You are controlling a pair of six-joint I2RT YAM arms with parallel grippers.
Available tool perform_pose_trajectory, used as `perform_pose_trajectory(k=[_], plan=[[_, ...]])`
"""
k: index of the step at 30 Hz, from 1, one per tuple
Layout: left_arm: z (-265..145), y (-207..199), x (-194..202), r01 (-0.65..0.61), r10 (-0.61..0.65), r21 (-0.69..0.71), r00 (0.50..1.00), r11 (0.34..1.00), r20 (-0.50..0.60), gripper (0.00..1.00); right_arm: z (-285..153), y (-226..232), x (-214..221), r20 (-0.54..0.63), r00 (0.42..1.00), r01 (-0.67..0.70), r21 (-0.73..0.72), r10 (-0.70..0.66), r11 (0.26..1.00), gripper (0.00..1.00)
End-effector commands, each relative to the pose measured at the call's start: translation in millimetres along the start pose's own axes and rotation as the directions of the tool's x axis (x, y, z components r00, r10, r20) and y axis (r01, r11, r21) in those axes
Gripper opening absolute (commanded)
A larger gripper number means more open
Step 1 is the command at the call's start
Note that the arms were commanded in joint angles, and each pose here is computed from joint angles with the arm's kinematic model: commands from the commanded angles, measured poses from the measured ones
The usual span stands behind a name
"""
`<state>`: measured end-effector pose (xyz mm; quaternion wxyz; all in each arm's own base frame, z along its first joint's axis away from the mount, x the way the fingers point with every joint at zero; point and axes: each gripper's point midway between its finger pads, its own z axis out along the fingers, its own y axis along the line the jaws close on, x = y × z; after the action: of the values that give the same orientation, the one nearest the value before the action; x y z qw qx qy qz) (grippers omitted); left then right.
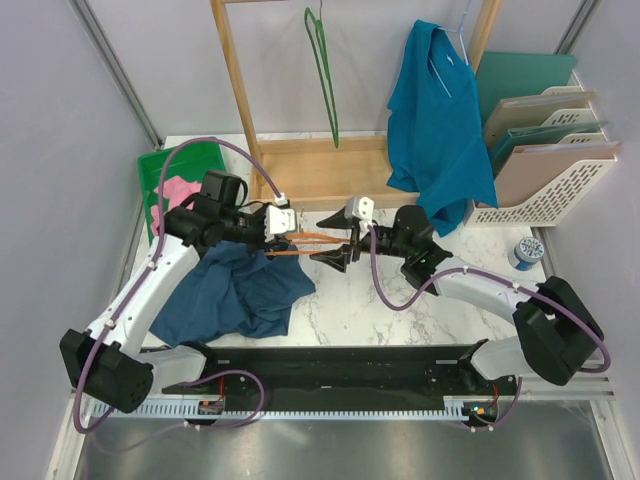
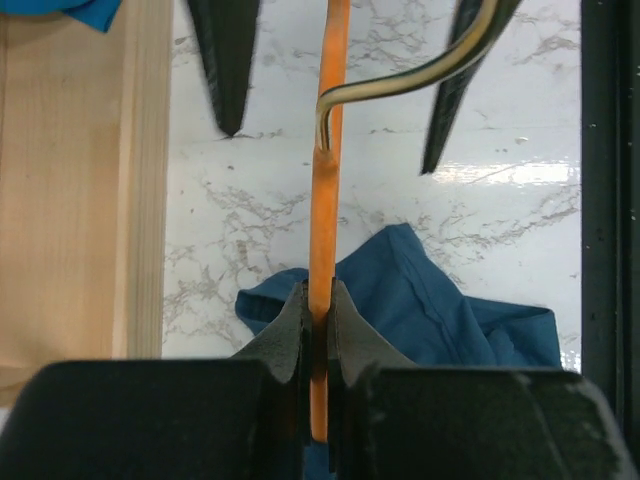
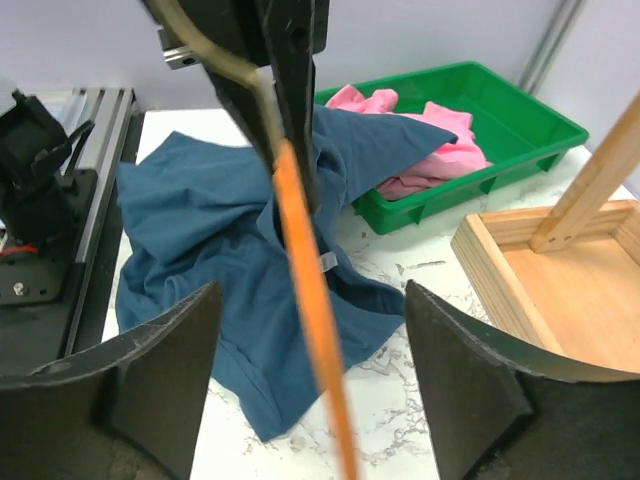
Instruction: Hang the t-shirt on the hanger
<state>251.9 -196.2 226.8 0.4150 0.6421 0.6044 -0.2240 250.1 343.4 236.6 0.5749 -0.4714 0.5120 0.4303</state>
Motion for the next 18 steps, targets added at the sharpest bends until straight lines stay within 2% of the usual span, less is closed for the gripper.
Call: perform_pose_trajectory(k=[1,3,6,7,9,10,11,13,14,15,18], plan=[[3.7,-11.4,-21.4,-0.145,0.144,0.055,0.989,0.988,0.027,0.02,12.0,4.2,1.8,-0.044,0.995,0.089,-0.093,-0.094,0.992,0.72],[6.9,-9.3,-23.7,-0.147,0.145,0.073,0.989,0.986,0.025,0.02,15.7,8.5,9.6,-0.079,0.992,0.083,-0.127,-0.093,0.988,0.64],[7.5,-3.0,-31.2,-0.134,0.133,0.071,0.991,0.988,0.022,0.02,18.4,12.1,20.3,-0.114,0.986,0.101,-0.145,-0.118,0.984,0.42],[9.6,-0.1,-31.8,-0.115,0.114,0.074,0.993,0.991,0.019,0.02,19.5,13.0,22.5,-0.123,0.986,0.09,-0.144,-0.108,0.985,0.24],[5.8,7.6,-39.6,-0.059,0.058,0.037,0.998,0.998,0.019,0.07,19.9,8.5,24.1,-0.137,0.987,0.07,-0.11,-0.085,0.992,0.0],[2.4,13.6,-42.6,-0.032,0.032,-0.006,0.999,0.999,0.016,0.23,18.7,7.1,26.4,-0.146,0.987,0.049,-0.084,-0.061,0.995,0.0],[0.2,30.2,-40.9,0.091,-0.091,-0.117,0.996,0.989,0.006,0.34,19.0,4.7,22.3,-0.13,0.991,0.022,-0.054,-0.029,0.998,0.0],[-12.2,47.5,-40.2,0.201,-0.201,-0.254,0.979,0.946,0.028,0.54,14.0,-1.4,16.1,-0.083,0.997,0.01,0.013,-0.009,1.0,0.0],[-28.4,54.5,-39.5,0.287,-0.282,-0.344,0.957,0.894,0.065,0.54,12.2,-0.5,13.1,-0.062,0.998,-0.026,0.029,0.028,0.999,0.0],[-36.0,55.0,-38.5,0.325,-0.316,-0.373,0.945,0.869,0.088,0.55,10.8,-0.3,10.5,-0.044,0.998,-0.035,0.037,0.037,0.999,0.0],[-64.8,54.4,-40.0,0.401,-0.365,-0.483,0.915,0.778,0.171,0.56,8.8,4.2,1.8,0.013,0.996,-0.092,0.042,0.092,0.995,0.0]])
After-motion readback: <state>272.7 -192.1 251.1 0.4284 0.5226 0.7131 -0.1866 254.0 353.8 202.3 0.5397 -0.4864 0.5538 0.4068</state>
